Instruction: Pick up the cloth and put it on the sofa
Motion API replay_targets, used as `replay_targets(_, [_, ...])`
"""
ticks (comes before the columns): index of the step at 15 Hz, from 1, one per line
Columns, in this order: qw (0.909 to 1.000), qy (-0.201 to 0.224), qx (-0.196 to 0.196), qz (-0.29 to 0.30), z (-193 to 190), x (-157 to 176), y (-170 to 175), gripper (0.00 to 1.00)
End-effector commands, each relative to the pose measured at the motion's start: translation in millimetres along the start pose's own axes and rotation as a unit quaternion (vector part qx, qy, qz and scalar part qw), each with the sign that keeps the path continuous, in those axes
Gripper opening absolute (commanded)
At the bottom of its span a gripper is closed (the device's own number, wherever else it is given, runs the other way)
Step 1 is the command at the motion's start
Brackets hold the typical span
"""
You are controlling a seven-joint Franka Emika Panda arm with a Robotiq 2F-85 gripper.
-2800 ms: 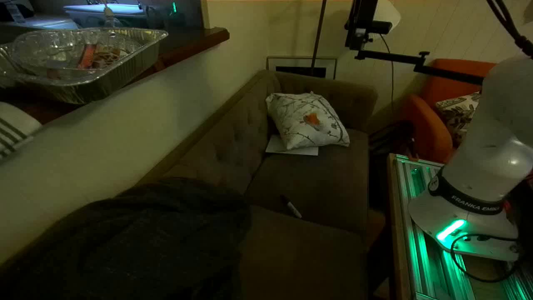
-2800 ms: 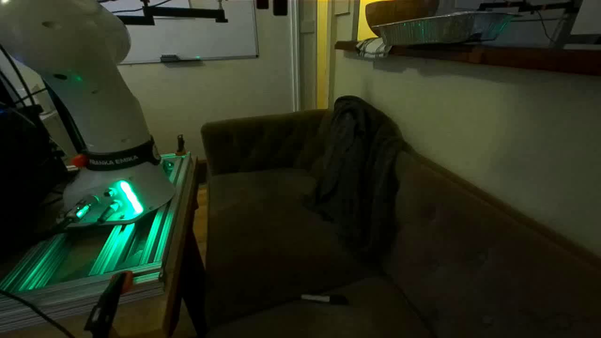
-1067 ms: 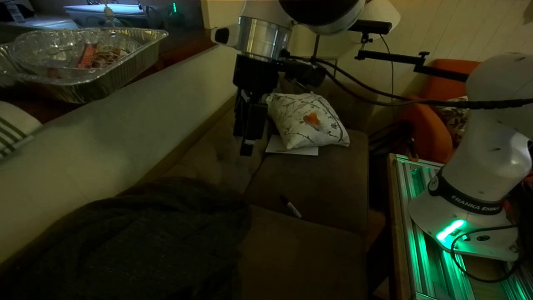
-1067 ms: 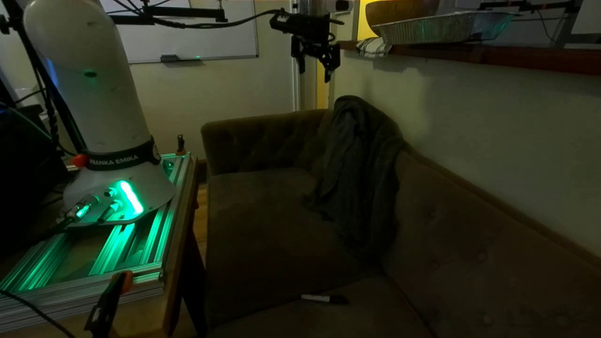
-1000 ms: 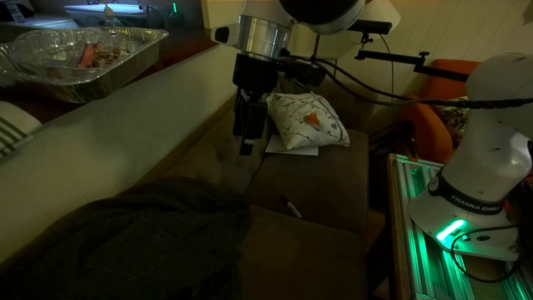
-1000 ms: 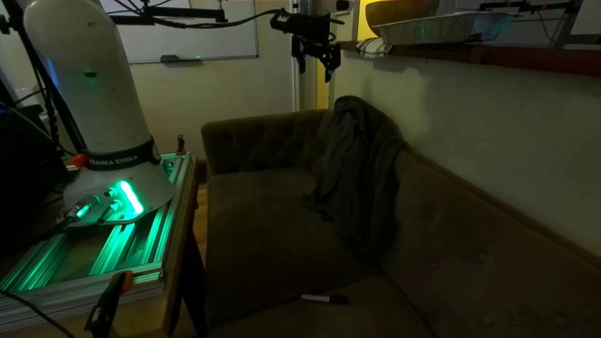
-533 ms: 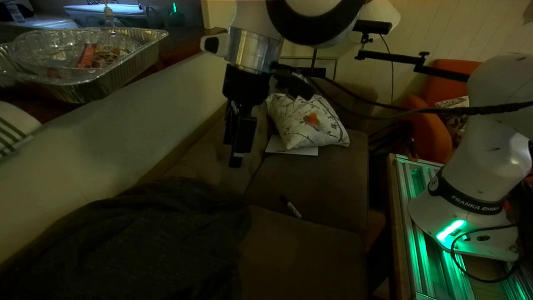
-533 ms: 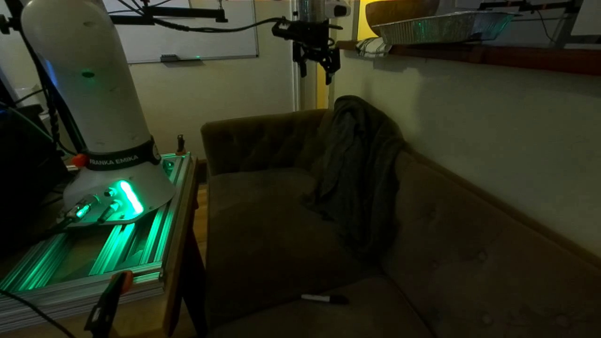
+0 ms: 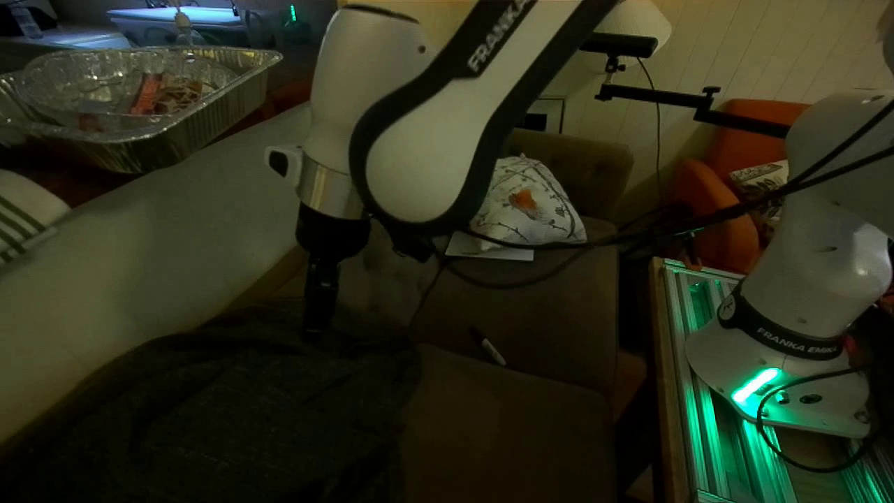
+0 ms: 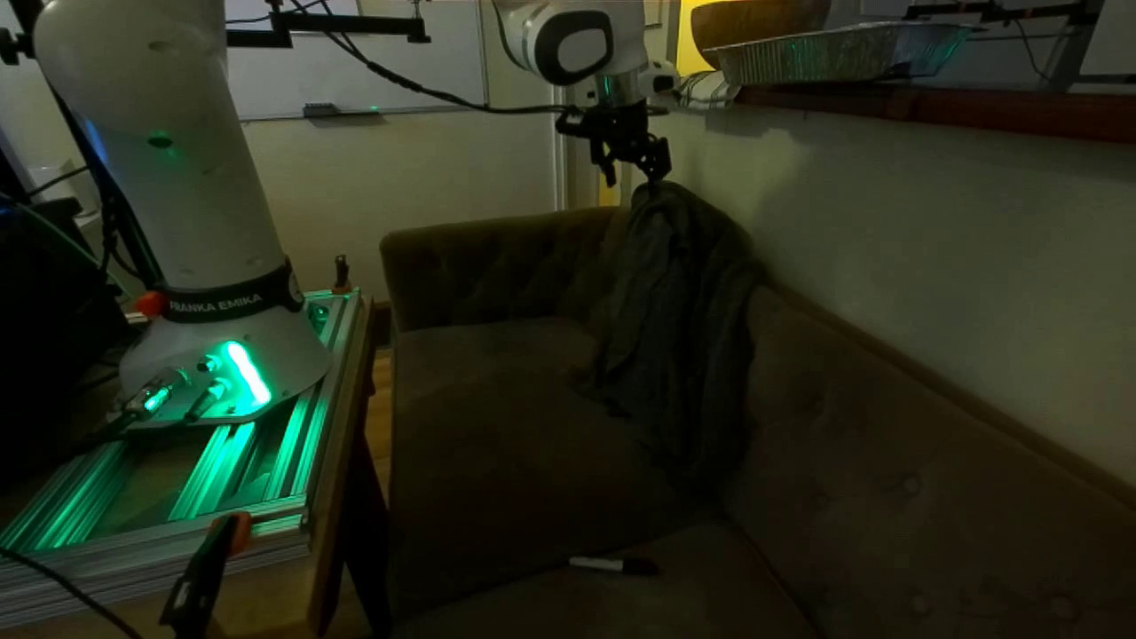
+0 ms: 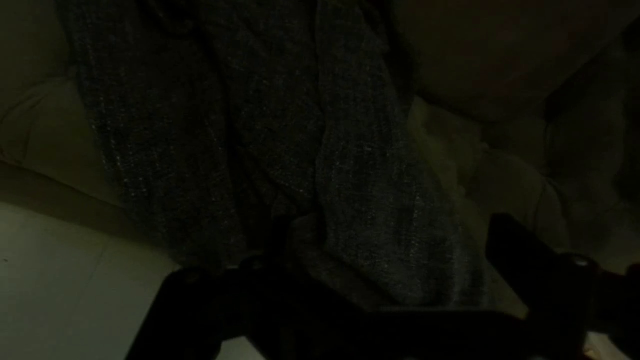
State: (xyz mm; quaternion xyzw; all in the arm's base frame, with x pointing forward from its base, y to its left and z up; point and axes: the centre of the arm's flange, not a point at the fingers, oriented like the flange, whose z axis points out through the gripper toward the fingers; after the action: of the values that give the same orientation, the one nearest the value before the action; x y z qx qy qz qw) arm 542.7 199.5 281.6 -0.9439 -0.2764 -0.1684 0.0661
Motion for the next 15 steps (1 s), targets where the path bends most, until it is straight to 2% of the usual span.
replay_targets(1, [0.9996,0.004,-0.026,0.010,51,34,16,1.00])
replay_targets(4, [0.9992,0.009,-0.033,-0.020,76,54,7,1.00])
replay_targets(7, [0.9955,0.025,-0.058,-0.070,89,78,1,1.00])
replay_targets(9, [0.9941,0.024,-0.062,-0.086,97,89,0,1.00])
replay_targets(10, [0.9948,0.024,-0.051,-0.085,101,94,-3,1.00])
replay_targets(11, [0.9964,0.021,-0.024,-0.078,97,96,-7,1.00])
replay_targets(12, [0.9955,0.022,-0.043,-0.081,85,75,-4,1.00])
replay_targets(15, [0.9960,0.027,-0.030,-0.080,89,84,-13,1.00])
